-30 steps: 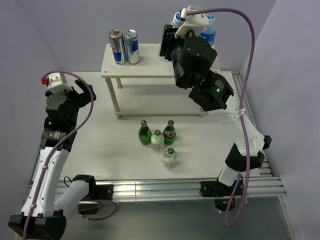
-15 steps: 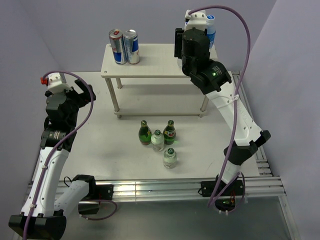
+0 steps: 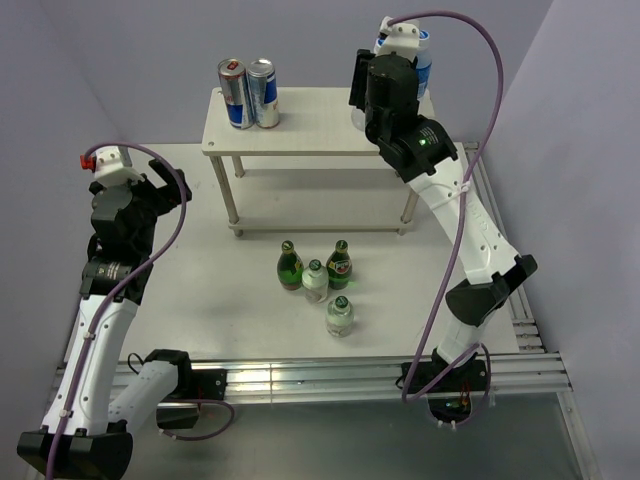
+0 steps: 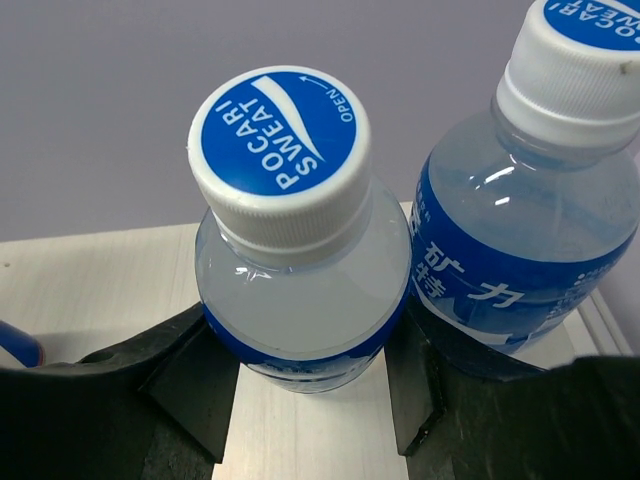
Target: Place and organize the beverage onto the shelf
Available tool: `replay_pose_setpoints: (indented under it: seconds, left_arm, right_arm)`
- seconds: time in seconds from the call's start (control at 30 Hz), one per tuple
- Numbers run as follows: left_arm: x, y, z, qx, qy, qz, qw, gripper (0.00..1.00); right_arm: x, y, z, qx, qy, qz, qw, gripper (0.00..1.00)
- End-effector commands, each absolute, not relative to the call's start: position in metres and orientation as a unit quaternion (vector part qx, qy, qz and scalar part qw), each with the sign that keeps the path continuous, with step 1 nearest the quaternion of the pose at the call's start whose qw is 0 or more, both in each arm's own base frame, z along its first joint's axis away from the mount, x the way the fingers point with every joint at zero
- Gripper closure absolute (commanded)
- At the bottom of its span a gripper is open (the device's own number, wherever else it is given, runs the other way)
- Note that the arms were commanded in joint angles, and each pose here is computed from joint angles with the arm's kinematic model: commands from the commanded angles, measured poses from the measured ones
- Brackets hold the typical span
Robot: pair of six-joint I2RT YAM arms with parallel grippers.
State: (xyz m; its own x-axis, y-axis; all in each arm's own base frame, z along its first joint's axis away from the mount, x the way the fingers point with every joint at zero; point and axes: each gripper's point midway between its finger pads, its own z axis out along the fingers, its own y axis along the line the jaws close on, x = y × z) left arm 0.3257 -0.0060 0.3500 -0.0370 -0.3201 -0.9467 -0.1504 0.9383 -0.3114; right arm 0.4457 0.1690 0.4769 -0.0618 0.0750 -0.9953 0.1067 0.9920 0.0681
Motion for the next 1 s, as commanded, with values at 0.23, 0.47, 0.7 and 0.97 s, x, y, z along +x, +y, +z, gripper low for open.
replay_pose_setpoints:
  seconds: [0.23, 0.47, 0.7, 0.97]
  left_arm:
    - [0.322, -0.006, 0.368, -0.164, 0.7, -0.074, 0.691, 0.01]
    - [0.322, -0.005, 0.368, -0.165, 0.699, -0.074, 0.692, 0.01]
    - [0.322, -0.004, 0.369, -0.166, 0.698, -0.074, 0.693, 0.01]
    - [0.324, -0.003, 0.365, -0.168, 0.701, -0.068, 0.69, 0.01]
  right_arm:
    - [0.454, 0.174, 0.473, 0.078, 0.722, 0.015, 0.687, 0.3]
    - [0.456, 0.176, 0.47, 0.077, 0.723, 0.018, 0.686, 0.17]
    - [0.453, 0.179, 0.464, 0.076, 0.728, 0.026, 0.681, 0.15]
    - [0.427, 0.175, 0.451, 0.069, 0.732, 0.043, 0.677, 0.0]
